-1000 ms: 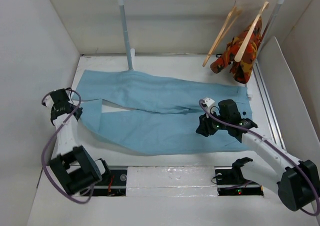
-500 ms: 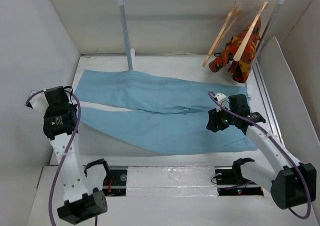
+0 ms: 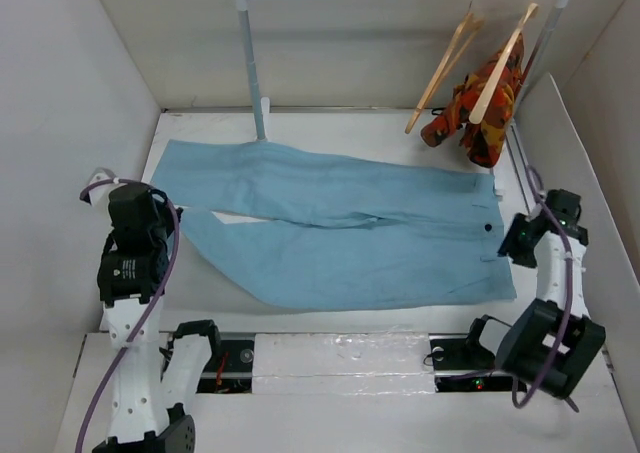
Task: Place the trousers on the hanger
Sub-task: Flatten out the trousers at the center of the board.
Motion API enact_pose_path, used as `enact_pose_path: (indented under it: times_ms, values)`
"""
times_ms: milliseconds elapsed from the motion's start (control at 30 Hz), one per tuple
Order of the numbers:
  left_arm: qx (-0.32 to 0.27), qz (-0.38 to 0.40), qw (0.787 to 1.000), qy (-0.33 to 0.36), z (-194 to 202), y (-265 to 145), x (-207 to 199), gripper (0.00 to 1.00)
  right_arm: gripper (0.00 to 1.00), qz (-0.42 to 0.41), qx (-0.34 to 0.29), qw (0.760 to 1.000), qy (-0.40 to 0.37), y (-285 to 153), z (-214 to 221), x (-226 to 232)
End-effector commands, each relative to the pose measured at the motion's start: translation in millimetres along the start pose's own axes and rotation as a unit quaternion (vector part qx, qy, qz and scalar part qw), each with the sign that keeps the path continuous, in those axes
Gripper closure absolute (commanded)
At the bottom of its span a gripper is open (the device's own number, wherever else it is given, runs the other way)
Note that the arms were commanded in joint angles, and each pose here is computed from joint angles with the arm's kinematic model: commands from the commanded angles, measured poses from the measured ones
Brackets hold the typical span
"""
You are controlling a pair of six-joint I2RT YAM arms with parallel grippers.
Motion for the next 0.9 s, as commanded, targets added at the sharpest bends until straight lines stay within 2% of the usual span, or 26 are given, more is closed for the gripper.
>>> enact_pose_path:
  times_ms: [0, 67, 167, 233, 333, 400, 500, 767, 800, 867]
  values:
    - [-0.028, 0.065, 0.997, 0.011, -3.6, -6.6, -16.9, 1.00, 0.55, 0.142, 0.011, 0.983, 0.115, 1.7, 5.9, -62.2]
    - [-0.017, 0.080, 0.996, 0.019, 3.8, -7.0, -22.2, 1.00, 0.53, 0.170, 0.012, 0.968, 0.185, 0.6, 10.0, -85.9]
    - [-0.018, 0.089, 0.995, 0.031, 1.8, -13.9, -26.8, 1.00, 0.51, 0.221, 0.022, 0.947, 0.232, -5.2, 12.3, -95.0]
    - [-0.029, 0.094, 0.994, 0.038, -1.8, -20.0, -30.5, 1.00, 0.48, 0.222, 0.004, 0.940, 0.258, -12.5, 12.2, -91.5]
    - [-0.031, 0.096, 0.994, 0.047, -2.5, -18.8, -32.5, 1.00, 0.35, 0.213, 0.028, 0.938, 0.271, -12.5, 27.0, -86.5]
    - [-0.028, 0.101, 0.993, 0.056, 1.2, -13.1, -34.6, 1.00, 0.32, 0.195, 0.041, 0.943, 0.268, -4.8, 33.7, -80.8]
    - [-0.032, 0.095, 0.993, 0.063, 3.0, -7.9, -33.6, 1.00, 0.32, 0.187, 0.039, 0.944, 0.269, 1.5, 38.6, -72.9]
    - [-0.051, 0.056, 0.993, 0.092, -3.9, -4.7, -23.3, 1.00, 0.41, 0.152, 0.061, 0.932, 0.324, 35.4, 65.1, -52.3]
    - [-0.055, 0.049, 0.993, 0.092, -5.2, -4.5, -21.6, 1.00, 0.42, 0.160, 0.061, 0.931, 0.324, 37.5, 67.8, -53.3]
    - [-0.059, 0.046, 0.993, 0.091, -6.3, -3.6, -21.5, 1.00, 0.51, 0.160, 0.043, 0.935, 0.314, 39.5, 60.0, -47.7]
Point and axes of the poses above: each gripper's point midway between its finger pads, its own y axis out along the fingers, its own x axis along the line the jaws close on, z = x × y, the point moved 5 cm from there along -y, back along the fingers, and after that the axes turned 15 degrees about y, right-handed, at the moved point
